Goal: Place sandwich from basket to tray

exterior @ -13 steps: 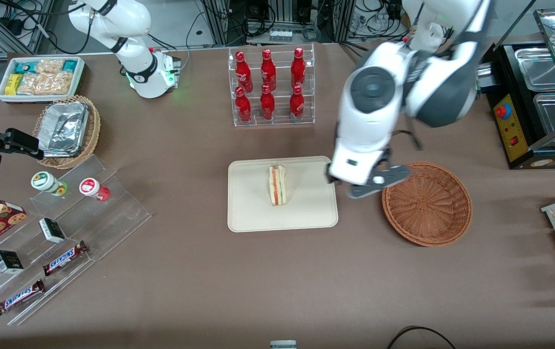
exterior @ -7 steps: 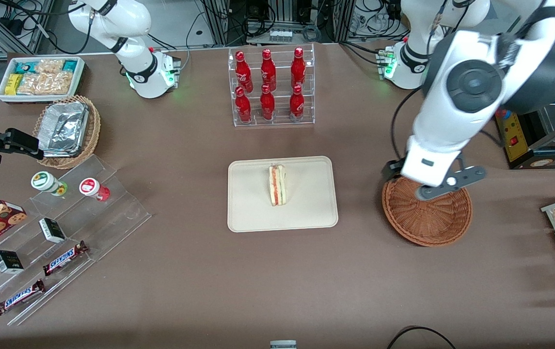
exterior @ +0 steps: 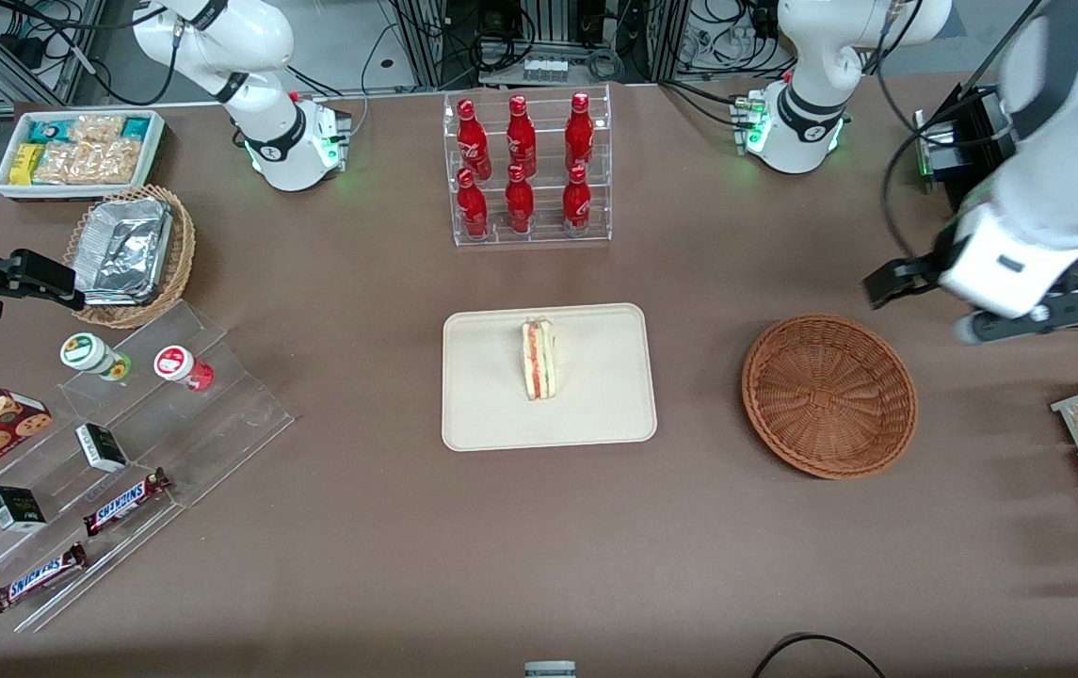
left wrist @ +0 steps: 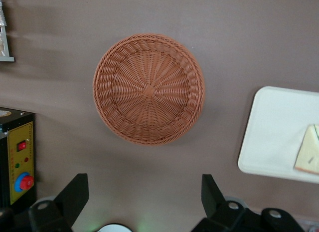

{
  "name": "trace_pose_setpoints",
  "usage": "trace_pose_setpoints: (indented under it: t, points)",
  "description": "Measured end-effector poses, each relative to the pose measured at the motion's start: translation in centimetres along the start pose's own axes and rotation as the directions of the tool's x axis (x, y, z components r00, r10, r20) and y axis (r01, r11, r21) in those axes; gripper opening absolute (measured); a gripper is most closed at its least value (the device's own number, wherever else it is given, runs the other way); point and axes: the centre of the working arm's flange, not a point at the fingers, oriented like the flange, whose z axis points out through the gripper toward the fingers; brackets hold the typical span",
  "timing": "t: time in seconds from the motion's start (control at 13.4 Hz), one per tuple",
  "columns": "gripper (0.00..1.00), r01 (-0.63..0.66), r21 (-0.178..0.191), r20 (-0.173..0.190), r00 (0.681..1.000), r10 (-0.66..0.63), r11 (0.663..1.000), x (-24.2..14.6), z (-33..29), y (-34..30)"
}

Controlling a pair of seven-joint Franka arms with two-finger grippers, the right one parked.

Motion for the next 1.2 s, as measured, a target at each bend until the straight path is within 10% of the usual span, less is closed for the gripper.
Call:
trace_pose_setpoints:
  t: [1.2]
  points:
    - [1.00,-0.229,-0.038,-0.001,0.973,0.229,0.973,-2.6,-3.6,-5.1]
